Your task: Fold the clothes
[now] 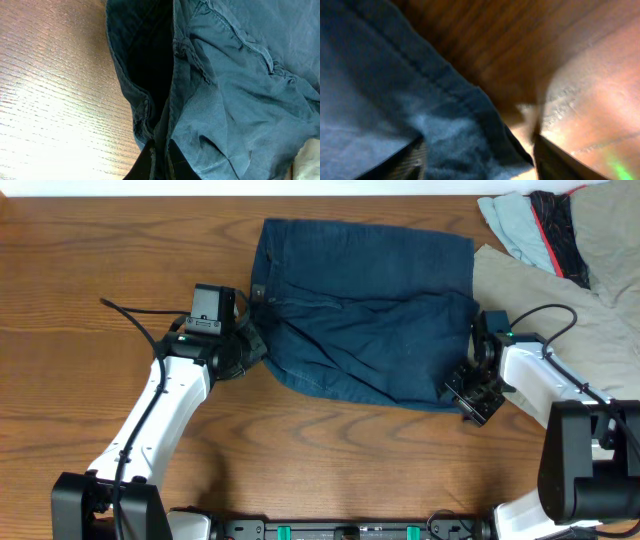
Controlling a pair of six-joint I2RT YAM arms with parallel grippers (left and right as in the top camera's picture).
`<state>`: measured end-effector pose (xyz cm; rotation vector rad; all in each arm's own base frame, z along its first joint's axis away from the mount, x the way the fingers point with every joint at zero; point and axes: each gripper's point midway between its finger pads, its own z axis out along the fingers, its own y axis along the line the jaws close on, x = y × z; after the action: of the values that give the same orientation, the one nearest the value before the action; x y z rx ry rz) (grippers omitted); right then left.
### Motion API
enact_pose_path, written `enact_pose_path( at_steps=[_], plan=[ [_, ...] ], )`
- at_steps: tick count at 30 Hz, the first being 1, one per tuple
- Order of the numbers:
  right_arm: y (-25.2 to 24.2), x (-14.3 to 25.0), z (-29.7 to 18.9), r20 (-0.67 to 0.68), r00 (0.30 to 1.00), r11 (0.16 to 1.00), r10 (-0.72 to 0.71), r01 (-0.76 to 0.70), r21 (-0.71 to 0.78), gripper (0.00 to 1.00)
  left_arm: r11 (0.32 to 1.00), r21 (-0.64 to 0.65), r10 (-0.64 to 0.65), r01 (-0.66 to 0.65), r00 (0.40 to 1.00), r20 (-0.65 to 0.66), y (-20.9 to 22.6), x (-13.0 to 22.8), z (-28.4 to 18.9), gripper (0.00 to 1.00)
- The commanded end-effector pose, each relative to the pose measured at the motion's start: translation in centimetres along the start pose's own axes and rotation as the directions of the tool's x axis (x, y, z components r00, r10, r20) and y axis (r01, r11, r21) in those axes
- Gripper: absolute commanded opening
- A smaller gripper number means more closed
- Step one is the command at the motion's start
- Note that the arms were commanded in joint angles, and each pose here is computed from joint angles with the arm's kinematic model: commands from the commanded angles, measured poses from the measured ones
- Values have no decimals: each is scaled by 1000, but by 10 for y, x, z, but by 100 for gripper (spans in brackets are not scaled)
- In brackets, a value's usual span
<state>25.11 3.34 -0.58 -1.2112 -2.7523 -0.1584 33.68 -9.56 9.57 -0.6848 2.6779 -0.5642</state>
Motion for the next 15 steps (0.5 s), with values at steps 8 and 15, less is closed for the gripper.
enact_pose_path(
  at_steps=[8,15],
  plan=[
    [15,-20,-5,94,995,997,-25,31,-64,1,996,-46,71,-74,996,-55,12,14,2,6],
    [21,-30,-72,143,981,986,-133,146,-84,1,978,26,205,-207,977,63,-8,3,-41,6]
  ],
)
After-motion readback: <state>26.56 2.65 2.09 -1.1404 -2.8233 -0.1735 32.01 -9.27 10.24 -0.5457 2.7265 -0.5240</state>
